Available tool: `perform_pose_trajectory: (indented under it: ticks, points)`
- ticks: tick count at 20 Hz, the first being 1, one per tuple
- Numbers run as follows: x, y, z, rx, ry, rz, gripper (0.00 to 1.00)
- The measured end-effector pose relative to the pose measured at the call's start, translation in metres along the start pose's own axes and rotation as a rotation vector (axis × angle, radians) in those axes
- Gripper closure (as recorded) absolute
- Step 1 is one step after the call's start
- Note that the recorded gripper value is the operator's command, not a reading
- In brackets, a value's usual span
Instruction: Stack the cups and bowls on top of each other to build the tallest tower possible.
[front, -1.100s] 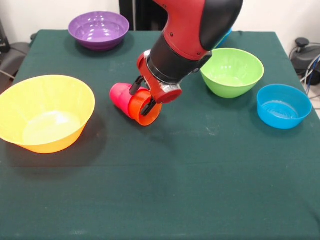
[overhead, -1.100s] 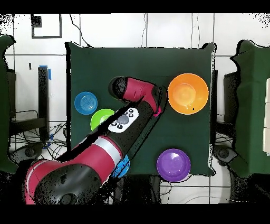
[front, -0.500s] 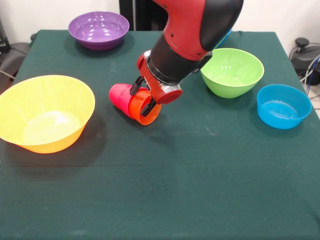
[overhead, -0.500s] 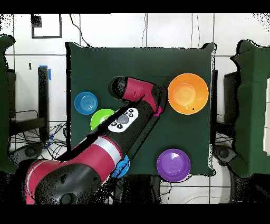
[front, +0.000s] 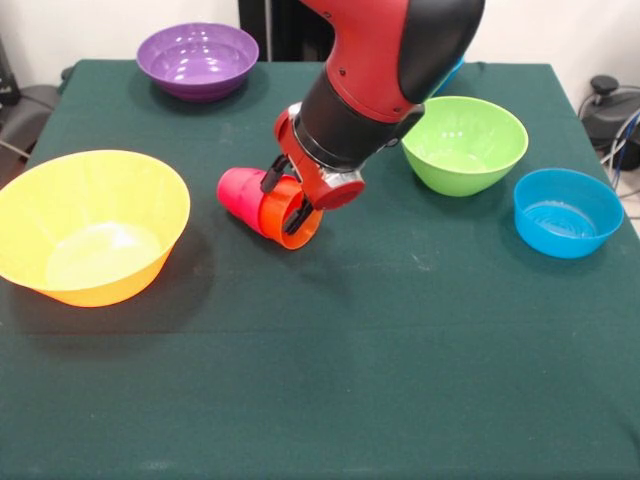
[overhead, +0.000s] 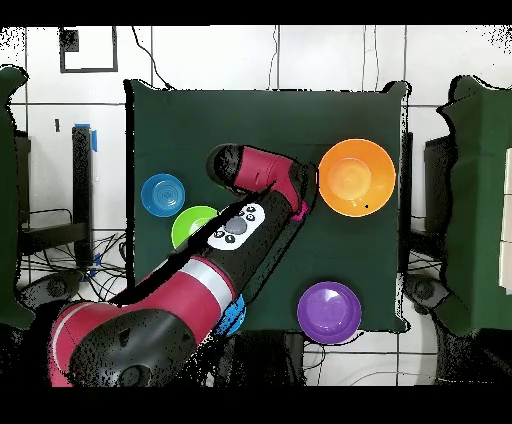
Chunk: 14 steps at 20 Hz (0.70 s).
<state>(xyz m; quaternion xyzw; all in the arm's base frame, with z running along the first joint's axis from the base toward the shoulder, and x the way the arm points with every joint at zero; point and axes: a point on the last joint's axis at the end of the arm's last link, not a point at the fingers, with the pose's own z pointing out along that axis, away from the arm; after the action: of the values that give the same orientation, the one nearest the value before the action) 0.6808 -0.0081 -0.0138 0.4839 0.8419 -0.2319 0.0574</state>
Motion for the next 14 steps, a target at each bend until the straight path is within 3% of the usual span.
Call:
perform_pose_trajectory:
  ticks: [14]
  points:
    - [0.003,0.0102,-0.0059,-0.047,0.053,0.018,0.0]
